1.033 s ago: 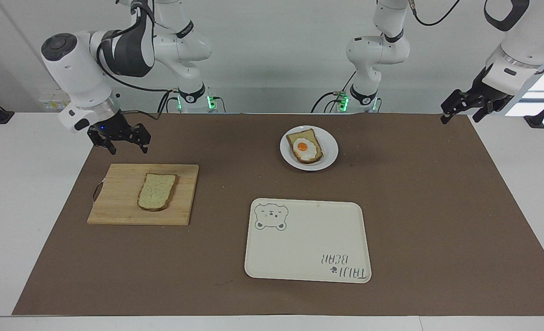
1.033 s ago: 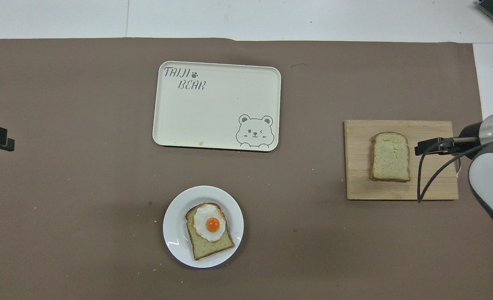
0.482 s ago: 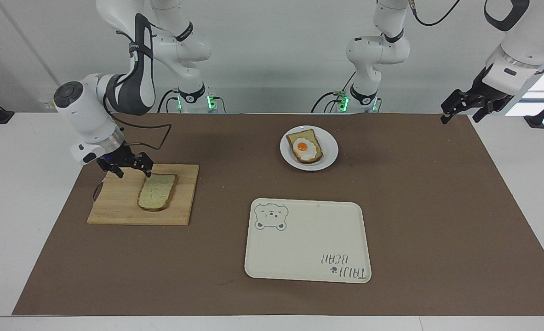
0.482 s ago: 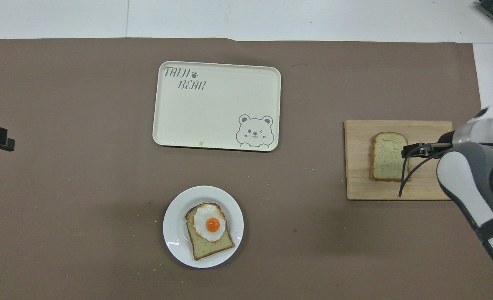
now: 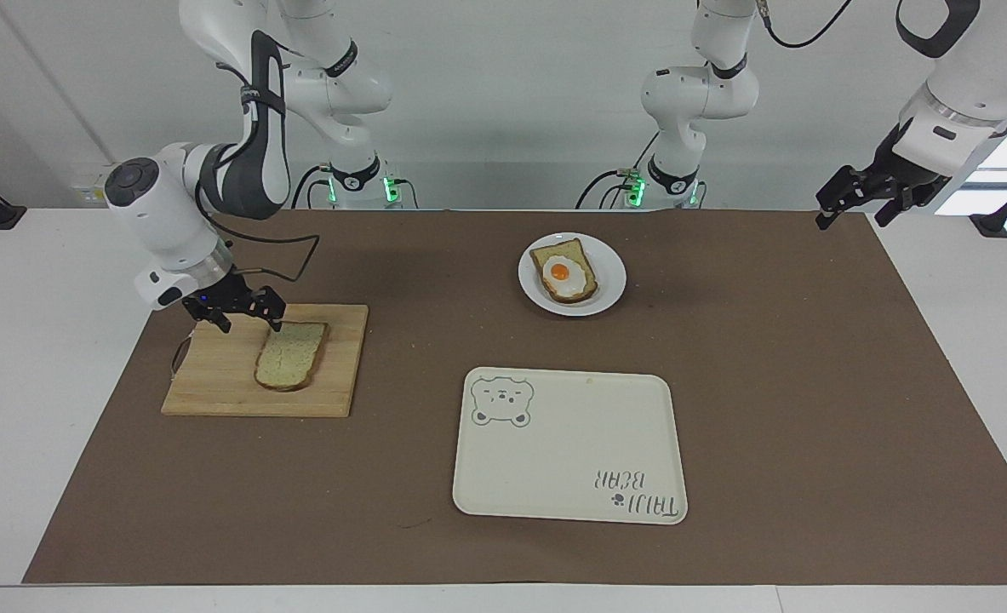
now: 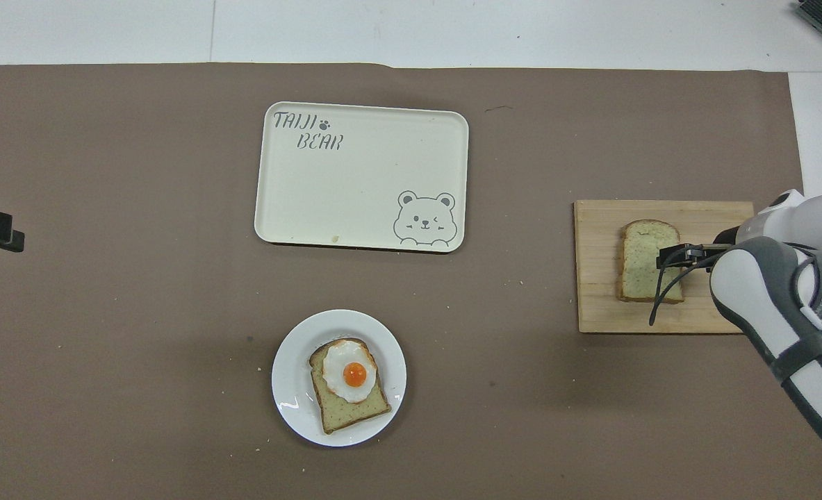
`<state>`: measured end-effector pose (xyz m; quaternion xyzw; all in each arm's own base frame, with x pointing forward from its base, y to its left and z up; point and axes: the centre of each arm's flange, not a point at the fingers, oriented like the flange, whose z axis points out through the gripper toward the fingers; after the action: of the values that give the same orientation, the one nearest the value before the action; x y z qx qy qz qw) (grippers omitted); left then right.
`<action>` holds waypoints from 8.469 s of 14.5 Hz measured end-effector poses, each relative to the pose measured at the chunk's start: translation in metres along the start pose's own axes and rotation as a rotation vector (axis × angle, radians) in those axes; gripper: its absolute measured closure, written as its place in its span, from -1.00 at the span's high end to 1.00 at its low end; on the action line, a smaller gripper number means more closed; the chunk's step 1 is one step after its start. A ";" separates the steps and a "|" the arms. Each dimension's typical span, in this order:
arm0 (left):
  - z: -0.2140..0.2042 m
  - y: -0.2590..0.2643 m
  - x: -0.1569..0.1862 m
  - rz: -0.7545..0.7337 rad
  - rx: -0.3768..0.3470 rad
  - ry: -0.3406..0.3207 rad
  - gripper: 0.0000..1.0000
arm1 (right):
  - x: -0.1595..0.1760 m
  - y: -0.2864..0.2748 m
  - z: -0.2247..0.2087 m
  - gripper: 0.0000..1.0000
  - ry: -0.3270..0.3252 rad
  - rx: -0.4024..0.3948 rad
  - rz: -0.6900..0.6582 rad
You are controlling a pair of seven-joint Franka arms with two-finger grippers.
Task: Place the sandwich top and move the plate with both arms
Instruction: 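Reach the right gripper over the bread slice on the cutting board, then close the right gripper on the bread slice edge, then lift the bread slice and carry it toward the white plate, then lower the bread onto the egg toast and open the right gripper, then withdraw the right gripper while the left gripper reaches toward the plate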
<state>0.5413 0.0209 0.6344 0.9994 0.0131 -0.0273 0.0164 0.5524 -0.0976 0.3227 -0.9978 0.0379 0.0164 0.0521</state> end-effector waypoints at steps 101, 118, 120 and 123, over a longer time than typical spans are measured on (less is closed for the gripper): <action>0.000 0.000 0.000 0.000 0.000 0.000 1.00 | -0.126 -0.477 0.024 1.00 -0.081 0.171 -0.008; 0.036 0.043 -0.025 0.053 -0.126 -0.043 1.00 | -0.038 -0.310 -0.095 1.00 -0.024 0.077 0.053; 0.056 0.047 -0.022 0.040 -0.180 -0.044 1.00 | -0.032 -0.299 -0.104 1.00 -0.015 0.074 0.068; 0.087 0.052 -0.020 0.016 -0.256 -0.031 1.00 | -0.025 -0.270 -0.121 1.00 0.000 0.078 0.061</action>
<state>0.5182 -0.0348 0.5502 0.9887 0.0084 -0.0406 0.1442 0.5519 0.1594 0.4721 -0.9934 0.0686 0.0162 0.0904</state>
